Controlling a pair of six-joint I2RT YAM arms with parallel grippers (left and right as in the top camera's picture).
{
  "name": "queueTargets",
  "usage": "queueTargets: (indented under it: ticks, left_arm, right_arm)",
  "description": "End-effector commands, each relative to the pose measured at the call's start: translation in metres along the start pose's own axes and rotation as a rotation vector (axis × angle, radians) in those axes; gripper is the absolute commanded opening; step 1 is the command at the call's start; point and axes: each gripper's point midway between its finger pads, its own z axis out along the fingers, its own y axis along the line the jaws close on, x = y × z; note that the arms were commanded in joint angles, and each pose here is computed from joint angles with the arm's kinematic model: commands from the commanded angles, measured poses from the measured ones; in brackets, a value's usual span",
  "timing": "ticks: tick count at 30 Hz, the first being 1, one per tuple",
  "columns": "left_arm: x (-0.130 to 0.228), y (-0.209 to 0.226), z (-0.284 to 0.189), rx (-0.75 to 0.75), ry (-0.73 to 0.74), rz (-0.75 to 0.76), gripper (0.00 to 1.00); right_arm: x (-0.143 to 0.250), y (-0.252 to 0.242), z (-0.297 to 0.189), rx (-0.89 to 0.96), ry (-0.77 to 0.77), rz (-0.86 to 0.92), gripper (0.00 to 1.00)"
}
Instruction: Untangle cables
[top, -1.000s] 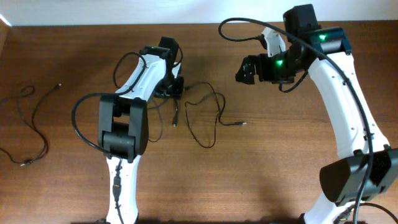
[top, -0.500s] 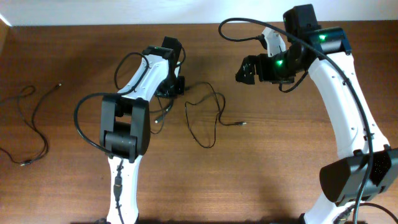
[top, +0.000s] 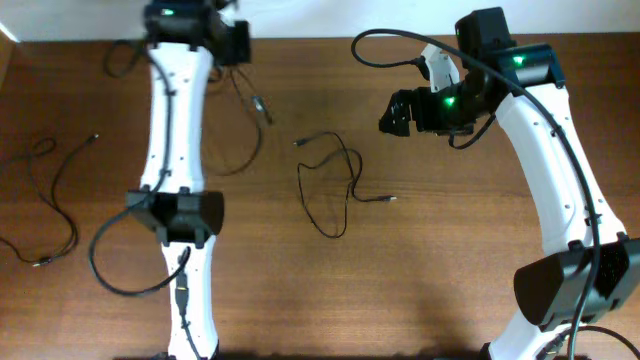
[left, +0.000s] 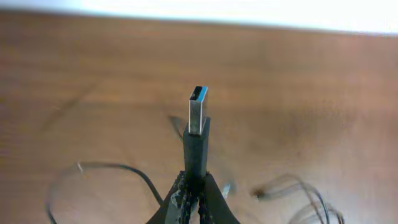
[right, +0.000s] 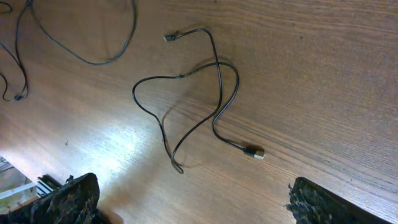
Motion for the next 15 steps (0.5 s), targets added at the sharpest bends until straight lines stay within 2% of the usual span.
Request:
queueTargets:
  ticks: [1, 6, 9, 11, 15]
  left_arm:
    - [-0.038, 0.07, -0.03, -0.072, -0.161, -0.089, 0.0]
    - [-0.074, 0.153, -0.048, -0.155, -0.336, -0.192, 0.0]
    - [-0.092, 0.174, -0.059, -0.158, -0.43, -0.21, 0.0]
    - [-0.084, 0.146, -0.052, -0.036, -0.38, -0.137, 0.0]
    - [-0.018, 0.076, -0.017, 0.081, -0.072, 0.045, 0.0]
  right_arm:
    - [0.001, 0.002, 0.0, 0.007, 0.001, -0.017, 0.99]
    - [0.001, 0.002, 0.0, 0.007, 0.001, -0.017, 0.99]
    - [0.002, 0.001, 0.0, 0.007, 0.003, -0.016, 0.99]
    - [0.002, 0.001, 0.0, 0.007, 0.003, -0.016, 0.99]
    - [0.001, 0.001, 0.0, 0.007, 0.002, -0.016, 0.99]
